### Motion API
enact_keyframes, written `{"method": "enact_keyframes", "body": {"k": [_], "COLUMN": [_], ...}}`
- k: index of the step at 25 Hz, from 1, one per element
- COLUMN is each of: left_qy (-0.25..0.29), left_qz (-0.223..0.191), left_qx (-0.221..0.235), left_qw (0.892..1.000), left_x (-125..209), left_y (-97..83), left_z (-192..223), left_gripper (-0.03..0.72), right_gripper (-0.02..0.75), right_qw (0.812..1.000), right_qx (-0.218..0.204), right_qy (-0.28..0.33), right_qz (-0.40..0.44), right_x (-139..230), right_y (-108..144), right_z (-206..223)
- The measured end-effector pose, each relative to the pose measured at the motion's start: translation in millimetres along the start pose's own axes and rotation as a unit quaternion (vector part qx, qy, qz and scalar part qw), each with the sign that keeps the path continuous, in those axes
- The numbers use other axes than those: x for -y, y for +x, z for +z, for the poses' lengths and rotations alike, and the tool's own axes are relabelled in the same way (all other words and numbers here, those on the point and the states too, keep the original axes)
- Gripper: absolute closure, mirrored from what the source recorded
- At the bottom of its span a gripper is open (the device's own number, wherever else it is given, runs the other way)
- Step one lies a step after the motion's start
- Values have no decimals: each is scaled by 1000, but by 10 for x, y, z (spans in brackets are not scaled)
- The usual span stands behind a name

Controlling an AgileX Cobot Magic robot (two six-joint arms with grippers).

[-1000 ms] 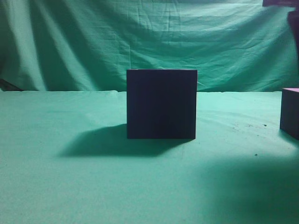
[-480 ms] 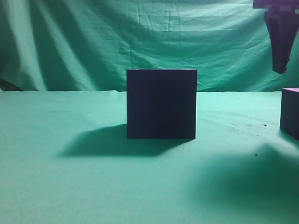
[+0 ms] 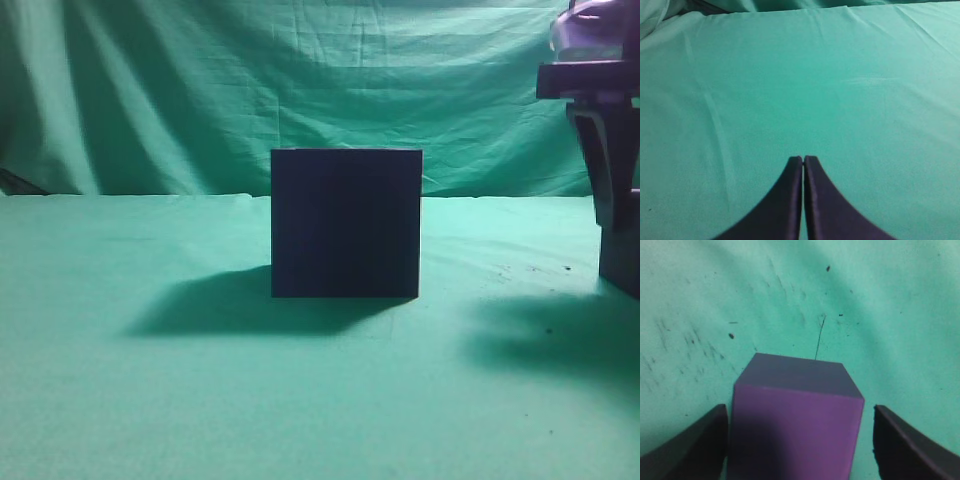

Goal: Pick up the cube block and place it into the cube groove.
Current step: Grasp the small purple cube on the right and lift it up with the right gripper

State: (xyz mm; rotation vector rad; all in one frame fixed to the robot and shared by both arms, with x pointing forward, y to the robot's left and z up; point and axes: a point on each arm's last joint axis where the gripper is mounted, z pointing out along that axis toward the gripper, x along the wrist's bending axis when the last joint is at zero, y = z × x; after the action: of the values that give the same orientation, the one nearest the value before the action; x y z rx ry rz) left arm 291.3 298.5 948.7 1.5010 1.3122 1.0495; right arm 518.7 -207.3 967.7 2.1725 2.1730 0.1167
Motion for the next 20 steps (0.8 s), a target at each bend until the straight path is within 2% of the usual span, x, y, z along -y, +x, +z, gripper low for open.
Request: {"method": "enact_keyframes", "body": {"k": [2, 6, 12, 15, 18, 20], "left_qy": [0, 0, 0, 0, 0, 0], "left_qz": [0, 0, 0, 0, 0, 0], "left_qx": [0, 0, 0, 0, 0, 0], "left_qw": [1000, 1000, 1000, 1000, 1000, 1000], "left_x": [0, 0, 0, 0, 0, 0], "left_y": [0, 0, 0, 0, 0, 0], "left_z": [0, 0, 0, 0, 0, 0], "left_gripper": [688, 688, 688, 688, 688, 688], "right_gripper": [181, 323, 311, 311, 311, 311], "right_qw": [1000, 1000, 1000, 1000, 999, 996], "right_qx": [2, 6, 5, -14, -42, -58], "right_qy": [6, 16, 12, -1, -24, -42], "right_qz": [0, 3, 5, 4, -19, -51], "right_x": [3, 4, -152, -282, -342, -315], "right_y": [0, -1, 46, 109, 290, 507], "right_z": [21, 17, -246, -500, -821, -1027]}}
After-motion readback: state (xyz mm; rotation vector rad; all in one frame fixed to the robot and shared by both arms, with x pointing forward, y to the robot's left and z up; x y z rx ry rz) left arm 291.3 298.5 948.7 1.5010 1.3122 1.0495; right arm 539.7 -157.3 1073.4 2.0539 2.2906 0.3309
